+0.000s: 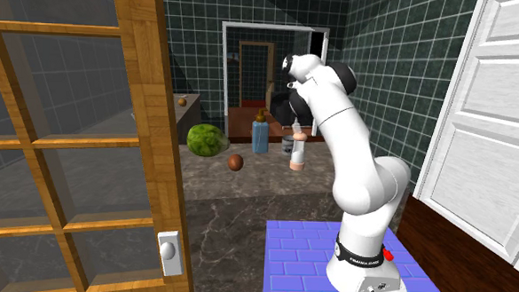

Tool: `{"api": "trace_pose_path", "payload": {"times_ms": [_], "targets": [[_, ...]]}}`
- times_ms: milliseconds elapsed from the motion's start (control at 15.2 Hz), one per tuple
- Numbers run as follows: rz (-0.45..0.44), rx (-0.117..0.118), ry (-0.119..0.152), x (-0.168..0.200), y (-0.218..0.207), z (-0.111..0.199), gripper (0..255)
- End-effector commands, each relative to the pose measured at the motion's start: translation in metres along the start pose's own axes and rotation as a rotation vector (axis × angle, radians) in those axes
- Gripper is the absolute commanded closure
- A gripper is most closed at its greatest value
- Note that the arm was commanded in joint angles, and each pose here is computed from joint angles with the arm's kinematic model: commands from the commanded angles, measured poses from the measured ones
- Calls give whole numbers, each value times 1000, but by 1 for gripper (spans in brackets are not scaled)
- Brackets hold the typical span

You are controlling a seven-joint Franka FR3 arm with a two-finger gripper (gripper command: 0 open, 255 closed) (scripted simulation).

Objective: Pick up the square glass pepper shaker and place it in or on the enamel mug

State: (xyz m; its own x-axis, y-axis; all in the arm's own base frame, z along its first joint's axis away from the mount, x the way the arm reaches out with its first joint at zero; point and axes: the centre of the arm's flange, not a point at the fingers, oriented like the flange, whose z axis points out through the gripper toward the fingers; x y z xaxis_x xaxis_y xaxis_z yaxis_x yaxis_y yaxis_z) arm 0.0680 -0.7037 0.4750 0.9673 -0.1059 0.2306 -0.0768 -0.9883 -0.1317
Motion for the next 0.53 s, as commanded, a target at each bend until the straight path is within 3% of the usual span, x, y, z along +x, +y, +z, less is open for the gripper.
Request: {"api": "trace_pose_path", "payload": {"times_ms": [0, 132, 462], "targets": [[0, 0, 0, -3, 1, 11, 255], [0, 0, 0, -6, 3, 24, 255], [0, 0, 0, -6, 3, 24, 255]]}}
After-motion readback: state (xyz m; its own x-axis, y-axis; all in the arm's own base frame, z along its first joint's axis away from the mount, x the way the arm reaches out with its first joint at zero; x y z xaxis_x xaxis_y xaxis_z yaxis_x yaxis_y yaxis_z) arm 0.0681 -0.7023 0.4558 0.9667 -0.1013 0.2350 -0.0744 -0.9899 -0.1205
